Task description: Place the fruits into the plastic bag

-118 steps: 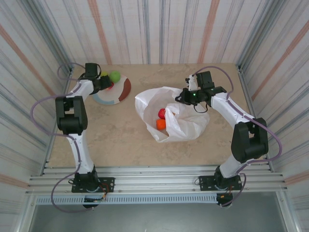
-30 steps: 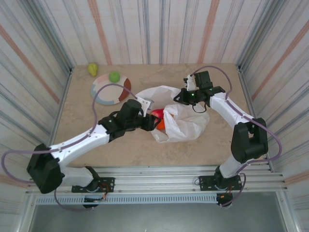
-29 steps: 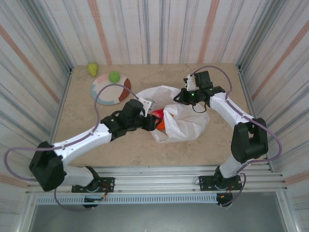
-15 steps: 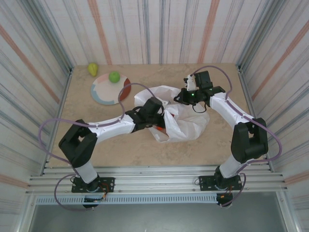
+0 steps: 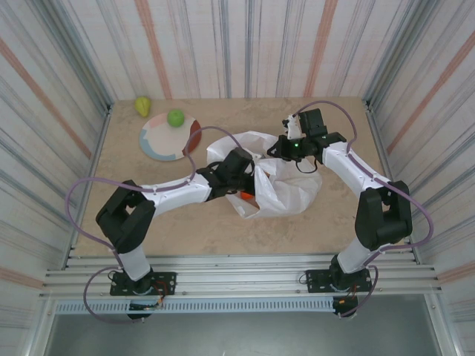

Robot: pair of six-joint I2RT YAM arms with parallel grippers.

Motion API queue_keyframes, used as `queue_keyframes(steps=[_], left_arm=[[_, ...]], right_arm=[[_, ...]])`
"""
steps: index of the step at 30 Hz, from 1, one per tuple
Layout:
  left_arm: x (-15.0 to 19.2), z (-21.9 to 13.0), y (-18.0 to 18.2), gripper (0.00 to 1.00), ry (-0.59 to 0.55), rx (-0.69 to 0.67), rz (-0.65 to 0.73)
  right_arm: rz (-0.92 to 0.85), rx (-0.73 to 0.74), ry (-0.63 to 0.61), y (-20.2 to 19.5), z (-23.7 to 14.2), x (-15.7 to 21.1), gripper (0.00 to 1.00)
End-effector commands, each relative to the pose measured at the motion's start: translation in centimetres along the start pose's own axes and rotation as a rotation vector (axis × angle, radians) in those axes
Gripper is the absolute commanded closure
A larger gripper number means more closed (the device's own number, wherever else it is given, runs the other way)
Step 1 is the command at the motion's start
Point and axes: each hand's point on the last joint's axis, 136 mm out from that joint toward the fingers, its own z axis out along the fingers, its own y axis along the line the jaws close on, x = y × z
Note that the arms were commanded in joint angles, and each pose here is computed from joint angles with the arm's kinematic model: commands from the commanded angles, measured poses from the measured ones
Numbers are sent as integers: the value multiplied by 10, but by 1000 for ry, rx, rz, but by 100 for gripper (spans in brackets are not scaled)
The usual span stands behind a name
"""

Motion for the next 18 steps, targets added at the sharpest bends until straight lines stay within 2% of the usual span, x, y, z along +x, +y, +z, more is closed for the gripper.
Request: queue_keyframes(steps=[1, 8, 14, 18], left_arm=[[-19, -22, -13, 17, -73, 31, 46], [-27, -60, -23, 15, -133, 56, 110], [-23, -101, -8, 15, -159, 7, 118], [-22, -132, -11, 16, -190, 73, 139]], right_arm=[[2, -3, -18, 5, -7, -4, 100], [5, 4, -21, 2, -8, -5, 100], [10, 6, -21, 0, -8, -5, 100], [13, 3, -16, -1, -6, -4, 100]])
